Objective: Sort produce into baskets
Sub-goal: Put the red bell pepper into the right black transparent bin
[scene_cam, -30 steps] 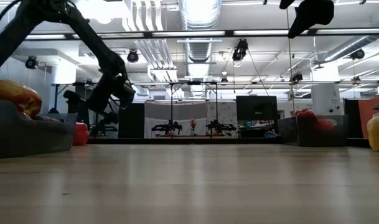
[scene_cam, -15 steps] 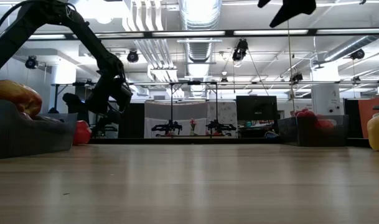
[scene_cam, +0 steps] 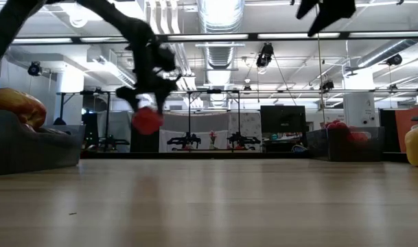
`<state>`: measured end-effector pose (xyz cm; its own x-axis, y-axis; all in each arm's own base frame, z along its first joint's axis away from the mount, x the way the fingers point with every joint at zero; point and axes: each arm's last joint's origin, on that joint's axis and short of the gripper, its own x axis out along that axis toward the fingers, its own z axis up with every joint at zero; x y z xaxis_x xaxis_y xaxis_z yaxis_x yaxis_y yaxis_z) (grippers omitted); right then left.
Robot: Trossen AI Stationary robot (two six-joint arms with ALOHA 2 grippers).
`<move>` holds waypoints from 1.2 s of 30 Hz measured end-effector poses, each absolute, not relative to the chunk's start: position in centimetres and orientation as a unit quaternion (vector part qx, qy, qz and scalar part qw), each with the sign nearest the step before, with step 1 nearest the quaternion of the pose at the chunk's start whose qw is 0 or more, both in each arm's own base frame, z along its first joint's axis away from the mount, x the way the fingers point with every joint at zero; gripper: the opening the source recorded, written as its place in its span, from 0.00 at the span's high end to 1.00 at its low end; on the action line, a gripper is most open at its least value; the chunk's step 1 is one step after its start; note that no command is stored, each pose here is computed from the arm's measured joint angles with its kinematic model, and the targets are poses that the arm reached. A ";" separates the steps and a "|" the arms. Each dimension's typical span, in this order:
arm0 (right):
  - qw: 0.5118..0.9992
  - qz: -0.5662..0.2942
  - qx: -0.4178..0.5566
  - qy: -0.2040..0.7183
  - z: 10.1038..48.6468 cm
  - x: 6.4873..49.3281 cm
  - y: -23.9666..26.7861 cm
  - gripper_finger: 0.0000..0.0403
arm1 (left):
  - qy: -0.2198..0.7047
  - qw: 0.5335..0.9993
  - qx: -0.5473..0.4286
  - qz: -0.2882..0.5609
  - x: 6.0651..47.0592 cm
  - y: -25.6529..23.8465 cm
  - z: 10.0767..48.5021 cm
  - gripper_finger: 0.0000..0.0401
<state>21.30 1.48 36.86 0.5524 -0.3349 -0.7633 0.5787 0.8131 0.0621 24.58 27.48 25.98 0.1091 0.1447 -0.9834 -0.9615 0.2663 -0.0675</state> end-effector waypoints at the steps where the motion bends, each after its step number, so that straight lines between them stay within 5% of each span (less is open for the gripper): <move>1: 0.861 -0.261 0.159 0.406 36.3 21.2 1.8 0.11 | 0.483 0.648 -0.404 0.429 25.8 26.6 26.6 0.24; 9: 0.834 -0.219 0.172 0.476 32.2 20.1 6.1 0.11 | 0.354 0.806 -0.369 0.300 36.5 19.1 25.6 0.24; 25: 0.806 -0.226 0.254 0.484 30.9 19.0 8.8 0.09 | 0.344 0.819 -0.401 0.223 43.7 15.3 16.1 0.21; 36: 0.760 -0.334 0.351 0.433 30.3 21.7 4.4 0.01 | 0.352 0.866 -0.308 0.179 42.7 15.0 19.5 0.03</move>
